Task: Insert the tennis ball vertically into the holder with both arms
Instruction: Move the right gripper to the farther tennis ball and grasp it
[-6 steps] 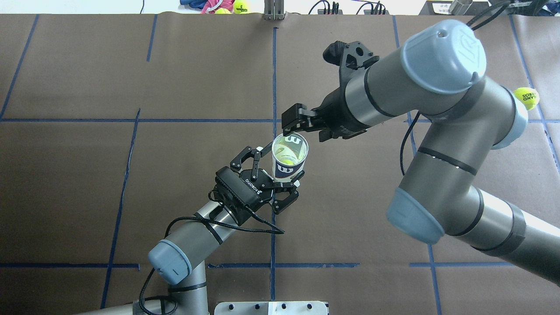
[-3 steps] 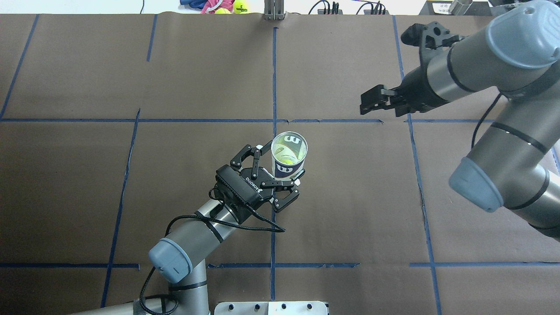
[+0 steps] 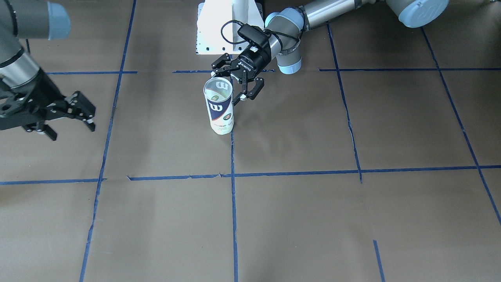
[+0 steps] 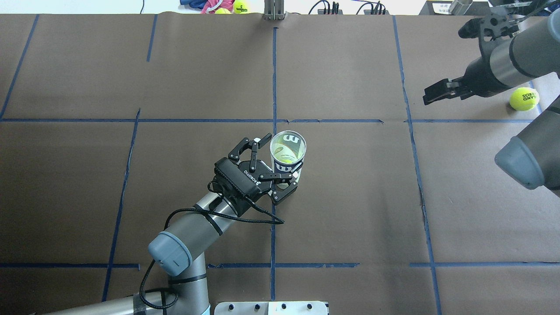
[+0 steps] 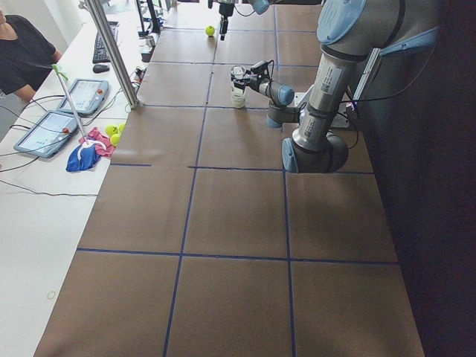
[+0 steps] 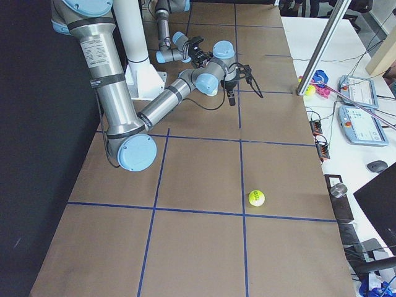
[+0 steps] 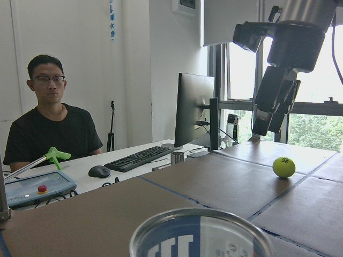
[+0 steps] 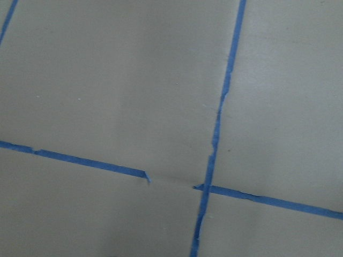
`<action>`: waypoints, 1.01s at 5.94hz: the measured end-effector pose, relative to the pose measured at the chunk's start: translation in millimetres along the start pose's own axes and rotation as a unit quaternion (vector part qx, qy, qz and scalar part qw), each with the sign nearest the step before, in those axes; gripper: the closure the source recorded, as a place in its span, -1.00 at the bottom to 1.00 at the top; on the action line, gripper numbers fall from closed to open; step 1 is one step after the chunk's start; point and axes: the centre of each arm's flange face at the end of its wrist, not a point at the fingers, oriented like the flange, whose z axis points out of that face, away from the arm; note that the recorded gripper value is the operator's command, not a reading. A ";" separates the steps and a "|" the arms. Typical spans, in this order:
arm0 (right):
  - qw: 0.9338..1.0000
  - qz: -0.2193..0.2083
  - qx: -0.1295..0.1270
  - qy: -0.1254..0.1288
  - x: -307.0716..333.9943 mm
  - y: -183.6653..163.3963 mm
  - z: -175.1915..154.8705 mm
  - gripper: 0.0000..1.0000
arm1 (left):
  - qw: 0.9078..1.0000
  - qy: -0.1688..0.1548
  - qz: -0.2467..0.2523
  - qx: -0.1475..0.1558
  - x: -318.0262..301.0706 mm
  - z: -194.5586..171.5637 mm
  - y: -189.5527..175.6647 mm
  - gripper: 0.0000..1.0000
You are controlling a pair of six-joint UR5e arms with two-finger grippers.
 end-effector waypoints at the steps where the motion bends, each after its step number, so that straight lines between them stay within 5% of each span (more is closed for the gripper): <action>1: 1.000 -0.013 -0.009 0.019 34.0 1.5 7.5 -0.97 | 1.000 -0.001 0.002 -0.003 -0.4 1.0 2.0 -0.99; 6: 0.990 -0.064 -0.094 0.087 218.3 6.9 66.2 -0.97 | 1.000 0.003 -0.005 -0.002 12.7 7.5 -0.7 -0.99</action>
